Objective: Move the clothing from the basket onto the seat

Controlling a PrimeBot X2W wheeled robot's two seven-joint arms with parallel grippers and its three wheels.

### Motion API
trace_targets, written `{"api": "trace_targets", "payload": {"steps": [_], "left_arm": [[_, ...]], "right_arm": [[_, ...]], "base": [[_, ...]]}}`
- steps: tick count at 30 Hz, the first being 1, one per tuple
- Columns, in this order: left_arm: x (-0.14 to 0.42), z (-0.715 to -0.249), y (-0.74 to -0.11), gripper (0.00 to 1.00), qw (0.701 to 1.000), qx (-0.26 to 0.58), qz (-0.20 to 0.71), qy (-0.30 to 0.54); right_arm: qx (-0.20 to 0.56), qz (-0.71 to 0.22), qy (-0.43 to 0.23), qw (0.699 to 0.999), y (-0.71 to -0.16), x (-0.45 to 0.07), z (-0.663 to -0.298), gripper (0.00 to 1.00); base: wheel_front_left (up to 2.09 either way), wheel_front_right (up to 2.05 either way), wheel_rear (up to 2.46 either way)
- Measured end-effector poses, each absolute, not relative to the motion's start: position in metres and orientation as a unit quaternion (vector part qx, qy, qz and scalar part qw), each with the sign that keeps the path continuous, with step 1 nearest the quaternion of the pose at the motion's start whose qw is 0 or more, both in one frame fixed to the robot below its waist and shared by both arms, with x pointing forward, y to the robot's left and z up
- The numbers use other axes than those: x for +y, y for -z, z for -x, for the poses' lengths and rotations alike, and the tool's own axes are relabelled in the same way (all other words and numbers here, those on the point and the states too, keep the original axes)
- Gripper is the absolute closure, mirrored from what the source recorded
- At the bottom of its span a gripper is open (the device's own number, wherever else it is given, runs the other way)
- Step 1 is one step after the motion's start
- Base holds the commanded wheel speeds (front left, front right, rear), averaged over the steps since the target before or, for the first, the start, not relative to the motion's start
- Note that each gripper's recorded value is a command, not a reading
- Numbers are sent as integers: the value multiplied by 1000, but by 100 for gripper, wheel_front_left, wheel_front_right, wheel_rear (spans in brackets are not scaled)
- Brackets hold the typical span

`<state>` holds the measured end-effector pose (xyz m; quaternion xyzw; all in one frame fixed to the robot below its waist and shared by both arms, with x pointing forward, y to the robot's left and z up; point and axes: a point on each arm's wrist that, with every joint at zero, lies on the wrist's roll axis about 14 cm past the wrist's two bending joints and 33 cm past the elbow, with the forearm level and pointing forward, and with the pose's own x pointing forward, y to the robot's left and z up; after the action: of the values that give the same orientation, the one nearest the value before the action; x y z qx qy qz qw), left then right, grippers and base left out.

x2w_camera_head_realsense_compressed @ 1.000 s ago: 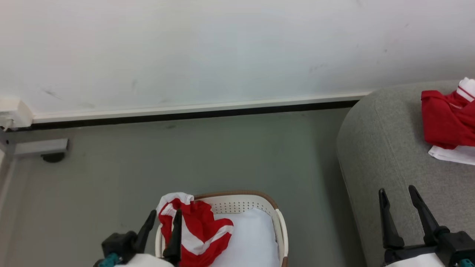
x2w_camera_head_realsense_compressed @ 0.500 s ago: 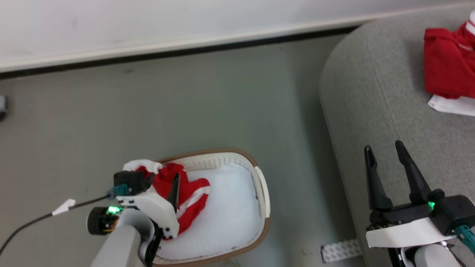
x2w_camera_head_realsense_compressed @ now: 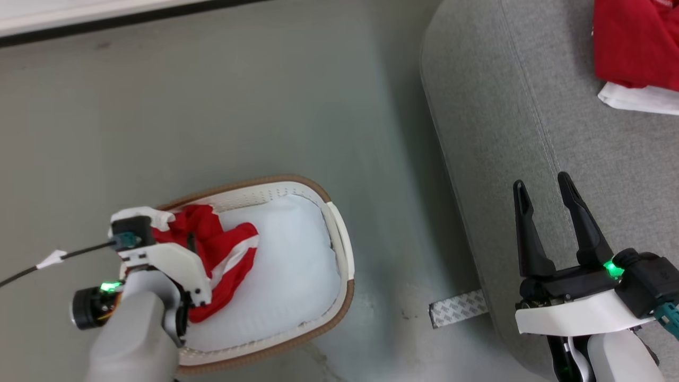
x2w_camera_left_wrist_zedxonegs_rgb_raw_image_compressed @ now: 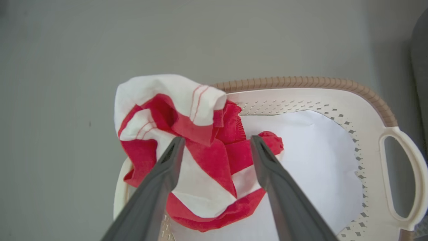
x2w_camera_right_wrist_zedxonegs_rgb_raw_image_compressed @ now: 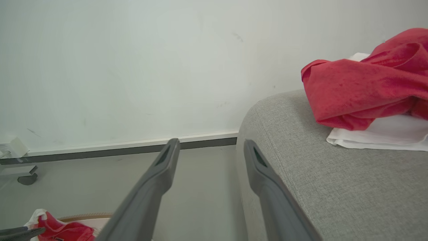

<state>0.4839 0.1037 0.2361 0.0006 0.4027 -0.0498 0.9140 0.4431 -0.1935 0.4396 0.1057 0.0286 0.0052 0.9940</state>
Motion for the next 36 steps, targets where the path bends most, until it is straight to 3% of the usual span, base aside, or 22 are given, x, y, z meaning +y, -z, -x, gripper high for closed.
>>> {"api": "trace_targets", "payload": {"steps": [17,19,28,36], "left_arm": [[122,-518,-188,0,906,423,0,1],[122,-519,-186,100,906,424,3,-1],[116,-521,-203,100,914,405,29,7],[98,-520,-256,100,935,340,87,36]], "right_arm": [[66,-117,-8,991,-400,-190,-462,0],[67,-117,-9,991,-398,-190,-464,0],[58,-120,-12,991,-407,-188,-464,0],[40,-114,-10,993,-429,-189,-450,0]], "base": [[0,0,0],[0,0,0],[0,0,0],[0,0,0]]}}
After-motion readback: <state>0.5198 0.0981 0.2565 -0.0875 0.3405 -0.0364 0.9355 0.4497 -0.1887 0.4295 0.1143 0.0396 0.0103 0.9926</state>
